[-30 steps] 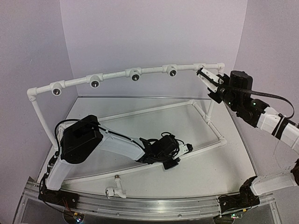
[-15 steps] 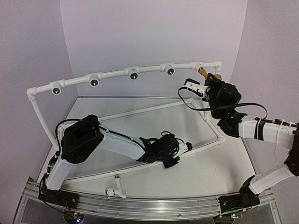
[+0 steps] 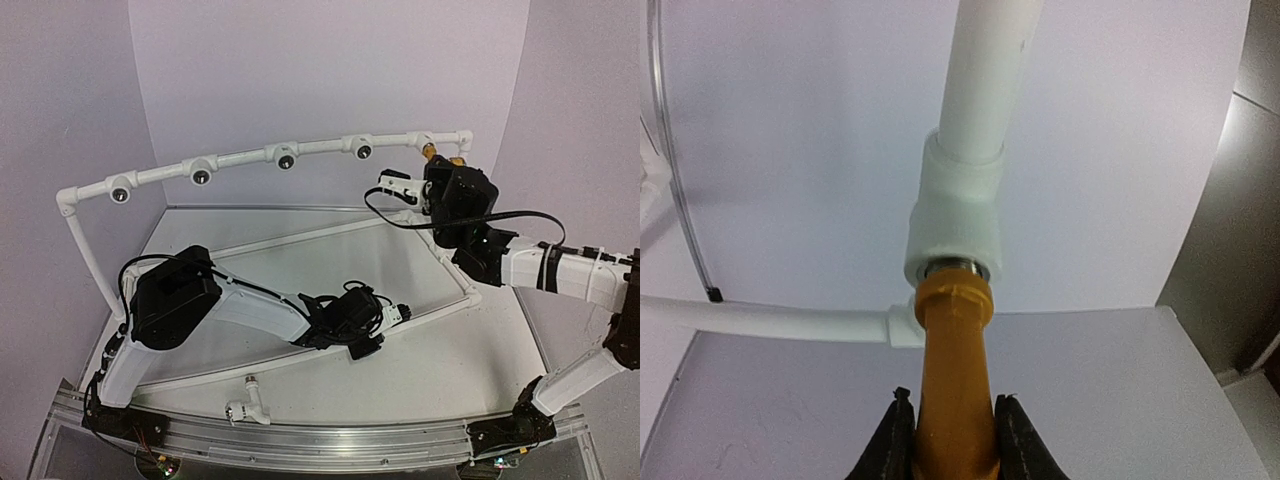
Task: Install the water faucets
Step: Screw the water faucet onto the adaptor.
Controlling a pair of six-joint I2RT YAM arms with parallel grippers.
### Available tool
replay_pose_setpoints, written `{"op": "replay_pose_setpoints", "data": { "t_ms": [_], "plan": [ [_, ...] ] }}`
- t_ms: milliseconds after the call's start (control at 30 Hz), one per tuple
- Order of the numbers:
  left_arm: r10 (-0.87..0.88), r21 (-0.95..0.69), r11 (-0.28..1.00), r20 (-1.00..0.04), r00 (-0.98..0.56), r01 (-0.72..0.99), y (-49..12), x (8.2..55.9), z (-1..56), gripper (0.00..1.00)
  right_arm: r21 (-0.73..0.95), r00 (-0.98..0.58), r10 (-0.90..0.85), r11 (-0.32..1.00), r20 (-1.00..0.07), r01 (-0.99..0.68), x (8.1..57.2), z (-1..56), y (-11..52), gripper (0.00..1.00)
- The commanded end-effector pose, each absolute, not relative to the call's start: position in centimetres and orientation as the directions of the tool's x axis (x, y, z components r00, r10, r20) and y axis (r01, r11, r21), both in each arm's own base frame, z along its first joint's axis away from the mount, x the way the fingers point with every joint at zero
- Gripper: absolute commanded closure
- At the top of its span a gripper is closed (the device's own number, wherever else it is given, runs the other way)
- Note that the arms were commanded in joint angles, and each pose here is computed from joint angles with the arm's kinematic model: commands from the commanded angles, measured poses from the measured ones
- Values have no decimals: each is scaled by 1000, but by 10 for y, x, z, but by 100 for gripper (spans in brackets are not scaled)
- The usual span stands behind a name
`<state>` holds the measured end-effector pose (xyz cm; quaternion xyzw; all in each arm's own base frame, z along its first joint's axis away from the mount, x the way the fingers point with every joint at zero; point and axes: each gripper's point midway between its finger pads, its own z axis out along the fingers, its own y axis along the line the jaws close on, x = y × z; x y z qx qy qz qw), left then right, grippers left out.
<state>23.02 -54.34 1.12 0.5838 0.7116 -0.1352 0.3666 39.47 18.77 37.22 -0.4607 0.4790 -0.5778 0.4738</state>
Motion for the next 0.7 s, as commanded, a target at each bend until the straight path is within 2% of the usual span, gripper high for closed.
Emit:
{"op": "replay_pose_setpoints", "data": {
  "t_ms": [0,133,333,500,567,667],
  "plan": [
    [954,30,24,-298,-14,999,-462,135,-115,100,-990,52,-991,127,-124,59,392,389,236,100],
    [955,30,24,-297,-14,999,-461,136,-116,100,-944,69,-942,331,-329,17,391,402,238,100],
    [957,29,26,-289,-17,999,-458,135,-118,100,-846,32,-846,533,-533,-9,400,401,204,100],
    [957,32,31,-290,-21,999,-460,136,-119,100,-568,34,-570,809,-821,-152,396,394,177,100],
    [957,35,33,-289,-22,999,-460,137,-119,100,-484,46,-487,847,-872,-220,392,392,175,100],
    [957,34,34,-288,-23,999,-459,137,-119,100,-452,44,-457,856,-889,-250,397,390,175,100]
  ]
}}
